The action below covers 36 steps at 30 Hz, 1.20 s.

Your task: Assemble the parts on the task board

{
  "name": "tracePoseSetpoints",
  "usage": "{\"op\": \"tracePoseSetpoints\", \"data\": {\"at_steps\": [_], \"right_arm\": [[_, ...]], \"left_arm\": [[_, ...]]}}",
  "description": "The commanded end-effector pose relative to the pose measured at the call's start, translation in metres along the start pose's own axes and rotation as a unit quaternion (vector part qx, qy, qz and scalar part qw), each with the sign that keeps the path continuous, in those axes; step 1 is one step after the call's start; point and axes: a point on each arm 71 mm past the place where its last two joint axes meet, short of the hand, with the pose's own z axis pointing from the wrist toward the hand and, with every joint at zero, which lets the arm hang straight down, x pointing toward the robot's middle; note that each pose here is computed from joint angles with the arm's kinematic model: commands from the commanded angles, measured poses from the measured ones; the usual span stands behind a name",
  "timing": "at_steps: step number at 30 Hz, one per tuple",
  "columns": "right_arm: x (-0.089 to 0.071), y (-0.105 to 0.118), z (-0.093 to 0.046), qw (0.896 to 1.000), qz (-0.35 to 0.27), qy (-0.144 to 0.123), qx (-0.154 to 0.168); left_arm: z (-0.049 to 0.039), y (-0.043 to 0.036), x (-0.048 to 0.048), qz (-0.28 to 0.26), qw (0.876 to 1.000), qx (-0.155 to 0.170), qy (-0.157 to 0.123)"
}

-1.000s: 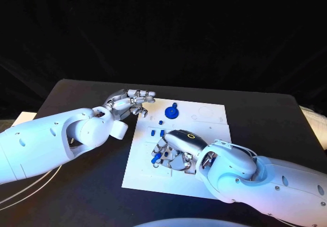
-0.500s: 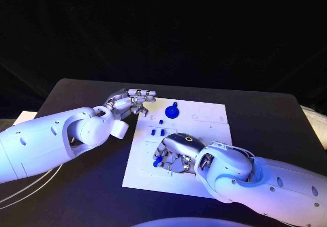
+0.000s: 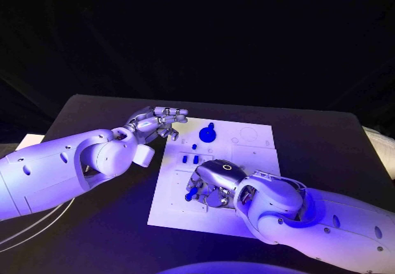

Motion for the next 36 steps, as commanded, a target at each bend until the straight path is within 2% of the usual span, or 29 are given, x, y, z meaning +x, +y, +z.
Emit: {"op": "tracePoseSetpoints", "data": {"at_steps": [1,21,29,36], "right_arm": [[0.002,0.0,0.001,0.999,-0.03,0.008,0.015],[0.013,0.006,0.006,0.999,-0.044,0.03,0.009],[0.01,0.006,0.006,1.0,-0.029,-0.002,0.007],[0.003,0.007,0.002,0.999,-0.008,-0.047,0.001]], "left_arm": [[0.0,-0.0005,0.0027,-0.001,1.0,0.002,0.009],[-0.001,-0.0006,0.0027,-0.002,1.0,0.001,0.01],[-0.0011,-0.0004,0.0028,-0.002,1.0,-0.001,0.012],[-0.0011,-0.0003,0.002,-0.002,1.0,-0.001,0.011]]}}
